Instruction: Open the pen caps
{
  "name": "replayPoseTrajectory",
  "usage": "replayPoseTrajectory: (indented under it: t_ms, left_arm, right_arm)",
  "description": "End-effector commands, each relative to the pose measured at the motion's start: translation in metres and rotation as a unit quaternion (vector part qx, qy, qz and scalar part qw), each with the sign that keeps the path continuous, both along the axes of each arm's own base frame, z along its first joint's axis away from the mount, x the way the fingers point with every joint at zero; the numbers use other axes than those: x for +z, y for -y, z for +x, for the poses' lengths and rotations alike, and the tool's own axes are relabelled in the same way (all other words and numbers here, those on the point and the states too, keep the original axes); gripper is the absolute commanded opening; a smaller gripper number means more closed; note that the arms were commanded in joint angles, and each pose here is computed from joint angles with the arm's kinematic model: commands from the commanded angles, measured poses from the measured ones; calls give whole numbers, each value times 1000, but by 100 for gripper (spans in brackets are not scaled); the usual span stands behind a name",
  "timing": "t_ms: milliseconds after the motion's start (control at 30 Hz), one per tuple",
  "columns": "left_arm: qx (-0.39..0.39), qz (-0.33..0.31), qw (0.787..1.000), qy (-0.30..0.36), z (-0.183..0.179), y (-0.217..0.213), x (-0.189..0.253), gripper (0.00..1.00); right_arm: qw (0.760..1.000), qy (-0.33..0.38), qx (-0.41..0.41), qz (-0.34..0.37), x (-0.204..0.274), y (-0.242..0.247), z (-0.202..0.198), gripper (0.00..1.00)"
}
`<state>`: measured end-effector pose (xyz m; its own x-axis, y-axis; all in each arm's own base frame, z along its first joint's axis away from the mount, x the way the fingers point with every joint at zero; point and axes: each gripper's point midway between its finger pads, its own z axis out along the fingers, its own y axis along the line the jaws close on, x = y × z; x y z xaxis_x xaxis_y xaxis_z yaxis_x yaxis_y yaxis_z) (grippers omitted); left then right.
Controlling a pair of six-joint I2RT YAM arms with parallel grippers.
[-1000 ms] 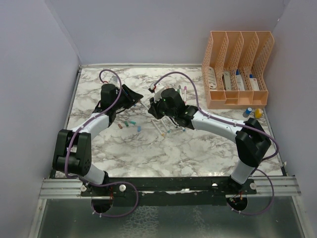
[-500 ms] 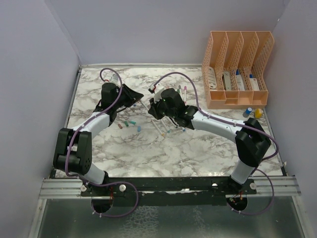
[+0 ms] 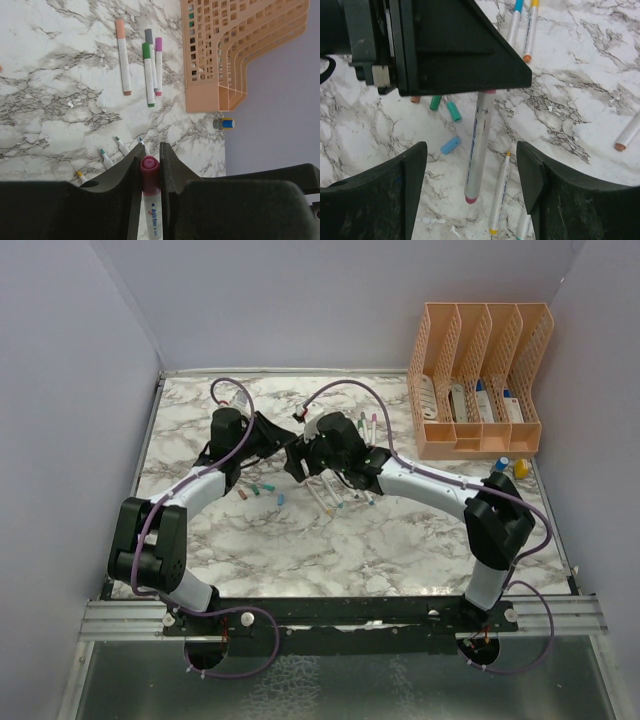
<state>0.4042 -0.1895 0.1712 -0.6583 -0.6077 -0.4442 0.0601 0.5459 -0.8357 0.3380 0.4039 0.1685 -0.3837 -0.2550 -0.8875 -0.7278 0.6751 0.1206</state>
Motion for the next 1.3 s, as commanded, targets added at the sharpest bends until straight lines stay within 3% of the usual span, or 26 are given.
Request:
replayPoseTrajectory:
  t_ms: [0,500,667,900,1267]
  left_arm:
    - [-29,-1,999,26,-7,16,13,0]
    - [-44,0,998,37,-23,28,19,0]
    - [-45,2,998,36,-26,31,18,0]
    - [-9,25,999,46,-3,24,23,0]
    - [31,79,996,34,57,-3,18,0]
  right_arm:
    - [1000,-6,2,7,3,-14,6,69]
    - [1000,-16,-16,11,0,-20,17,24]
    - [1000,-18,-17,11,0,-18,18,2]
    - [999,-28,-24,-3,-6,1,7,1]
    - [995,-79,-47,-34,-40,66,-48,1]
